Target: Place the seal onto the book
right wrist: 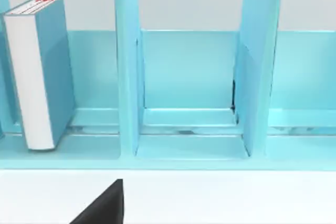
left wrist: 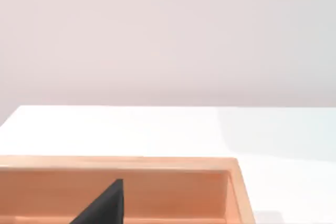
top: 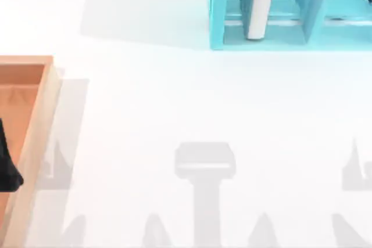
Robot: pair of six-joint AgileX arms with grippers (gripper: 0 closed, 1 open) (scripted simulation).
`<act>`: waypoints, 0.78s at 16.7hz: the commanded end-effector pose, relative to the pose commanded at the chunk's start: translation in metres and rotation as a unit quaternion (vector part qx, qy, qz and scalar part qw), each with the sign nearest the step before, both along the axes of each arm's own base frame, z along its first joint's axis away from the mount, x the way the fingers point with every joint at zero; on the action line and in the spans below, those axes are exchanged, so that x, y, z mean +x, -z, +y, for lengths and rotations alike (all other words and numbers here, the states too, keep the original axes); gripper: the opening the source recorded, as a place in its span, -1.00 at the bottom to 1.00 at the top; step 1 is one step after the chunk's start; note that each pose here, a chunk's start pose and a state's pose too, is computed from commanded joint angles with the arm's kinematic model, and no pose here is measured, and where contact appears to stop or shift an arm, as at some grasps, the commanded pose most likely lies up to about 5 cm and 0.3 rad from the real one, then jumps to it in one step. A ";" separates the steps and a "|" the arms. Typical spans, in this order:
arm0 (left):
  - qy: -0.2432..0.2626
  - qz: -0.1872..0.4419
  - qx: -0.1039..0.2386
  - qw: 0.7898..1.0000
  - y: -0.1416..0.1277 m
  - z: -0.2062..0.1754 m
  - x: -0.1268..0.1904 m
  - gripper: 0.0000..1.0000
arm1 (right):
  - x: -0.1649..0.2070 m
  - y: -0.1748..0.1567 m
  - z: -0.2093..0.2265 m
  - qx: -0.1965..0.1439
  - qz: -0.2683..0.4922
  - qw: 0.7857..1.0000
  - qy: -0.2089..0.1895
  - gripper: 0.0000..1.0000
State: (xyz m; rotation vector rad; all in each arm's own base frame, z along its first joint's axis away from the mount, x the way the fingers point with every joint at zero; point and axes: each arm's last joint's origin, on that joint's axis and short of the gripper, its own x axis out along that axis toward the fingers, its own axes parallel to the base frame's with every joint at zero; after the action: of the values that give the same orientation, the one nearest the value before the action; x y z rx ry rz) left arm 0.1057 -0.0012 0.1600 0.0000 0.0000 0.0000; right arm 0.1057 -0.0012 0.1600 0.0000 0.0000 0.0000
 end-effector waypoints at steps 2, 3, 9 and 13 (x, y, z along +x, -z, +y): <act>0.000 0.000 0.000 1.000 0.000 0.000 0.000 1.00 | 0.000 0.000 0.000 0.000 0.000 1.000 0.000 1.00; 0.000 0.000 0.000 1.000 0.000 0.000 0.000 1.00 | 0.000 -0.002 0.000 0.000 -0.001 1.000 0.001 1.00; 0.000 0.000 0.000 1.000 0.000 0.000 0.000 1.00 | 0.017 -0.046 0.007 0.006 -0.018 1.000 0.007 1.00; 0.000 0.000 0.000 1.000 0.000 0.000 0.000 1.00 | 0.060 -0.084 0.023 0.011 -0.017 1.000 0.010 1.00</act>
State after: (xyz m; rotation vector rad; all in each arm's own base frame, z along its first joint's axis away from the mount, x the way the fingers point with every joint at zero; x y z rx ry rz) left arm 0.1057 -0.0012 0.1600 0.0000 0.0000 0.0000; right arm 0.1654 0.0217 0.2438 0.0223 -0.0348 -0.0197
